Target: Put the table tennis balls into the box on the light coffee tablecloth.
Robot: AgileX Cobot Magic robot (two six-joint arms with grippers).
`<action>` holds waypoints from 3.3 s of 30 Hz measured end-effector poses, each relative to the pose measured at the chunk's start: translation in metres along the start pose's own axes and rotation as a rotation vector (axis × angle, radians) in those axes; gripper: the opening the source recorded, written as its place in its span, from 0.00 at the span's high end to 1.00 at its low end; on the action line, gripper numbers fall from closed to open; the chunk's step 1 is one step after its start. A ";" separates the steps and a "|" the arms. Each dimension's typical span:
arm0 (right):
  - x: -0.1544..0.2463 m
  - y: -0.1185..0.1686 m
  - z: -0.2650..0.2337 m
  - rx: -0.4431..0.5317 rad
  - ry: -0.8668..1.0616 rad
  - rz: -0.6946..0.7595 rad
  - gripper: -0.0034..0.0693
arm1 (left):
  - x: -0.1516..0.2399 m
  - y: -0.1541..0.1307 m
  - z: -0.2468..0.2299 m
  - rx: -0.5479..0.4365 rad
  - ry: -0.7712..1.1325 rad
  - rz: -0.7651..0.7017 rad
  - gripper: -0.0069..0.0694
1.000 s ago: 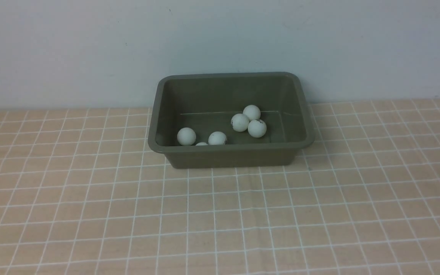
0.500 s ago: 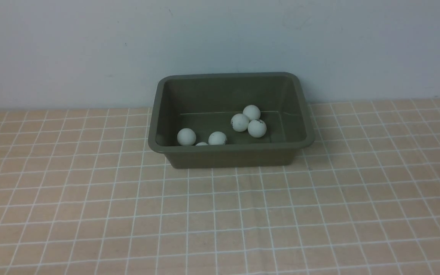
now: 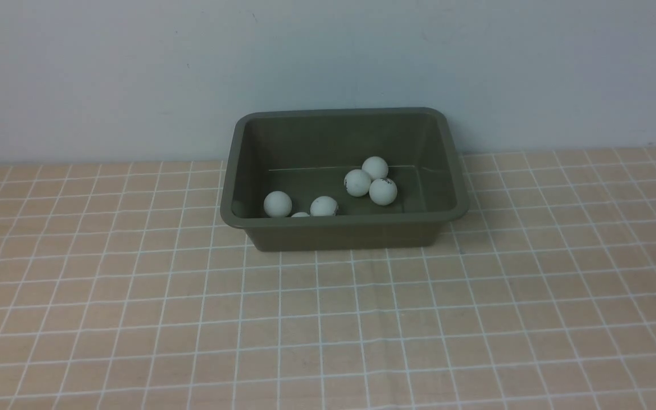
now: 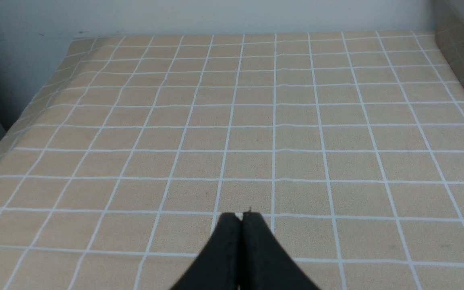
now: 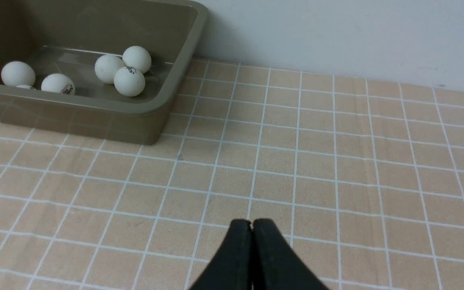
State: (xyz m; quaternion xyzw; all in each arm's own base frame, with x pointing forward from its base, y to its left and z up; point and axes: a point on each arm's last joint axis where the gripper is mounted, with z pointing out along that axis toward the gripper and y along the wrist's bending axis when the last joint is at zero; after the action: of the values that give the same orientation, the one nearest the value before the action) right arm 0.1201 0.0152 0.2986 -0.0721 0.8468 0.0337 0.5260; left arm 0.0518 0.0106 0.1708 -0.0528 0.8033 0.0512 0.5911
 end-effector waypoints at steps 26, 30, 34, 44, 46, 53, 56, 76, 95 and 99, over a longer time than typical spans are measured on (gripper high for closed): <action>0.033 -0.009 -0.014 0.112 -0.013 0.002 0.98 | 0.000 0.000 0.000 0.000 0.000 0.000 1.00; 0.064 -0.006 -0.020 0.140 -0.103 -0.031 0.98 | 0.000 0.000 0.000 0.000 0.000 0.000 1.00; 0.094 -0.005 -0.018 0.162 -0.232 -0.041 0.98 | 0.000 0.000 0.000 0.000 0.000 0.000 1.00; 0.131 -0.002 -0.008 0.164 -0.311 -0.017 0.98 | 0.000 0.000 0.000 0.000 0.000 0.000 1.00; 0.131 -0.002 -0.008 0.164 -0.314 -0.017 0.98 | 0.000 0.000 0.000 0.000 0.000 0.000 1.00; 0.134 -0.002 -0.007 0.159 -0.283 -0.015 0.98 | 0.000 0.000 0.000 0.000 0.000 0.000 1.00; 0.135 -0.002 -0.007 0.156 -0.269 -0.014 0.98 | 0.000 0.000 0.000 0.000 0.000 0.000 1.00; 0.136 -0.002 -0.007 0.154 -0.253 -0.014 0.98 | 0.000 0.000 0.000 0.000 0.000 0.000 1.00; 0.136 -0.002 -0.007 0.154 -0.253 -0.015 0.98 | 0.000 0.000 0.000 0.000 0.000 0.000 1.00; 0.136 -0.002 -0.007 0.154 -0.253 -0.015 0.98 | 0.000 0.000 0.000 0.000 0.000 0.000 1.00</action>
State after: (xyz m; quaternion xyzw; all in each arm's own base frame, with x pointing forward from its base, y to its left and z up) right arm 0.0551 0.0009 0.1796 -0.0333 0.7734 -0.0265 0.6325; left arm 0.0518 0.0106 0.1708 -0.0528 0.8033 0.0512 0.5911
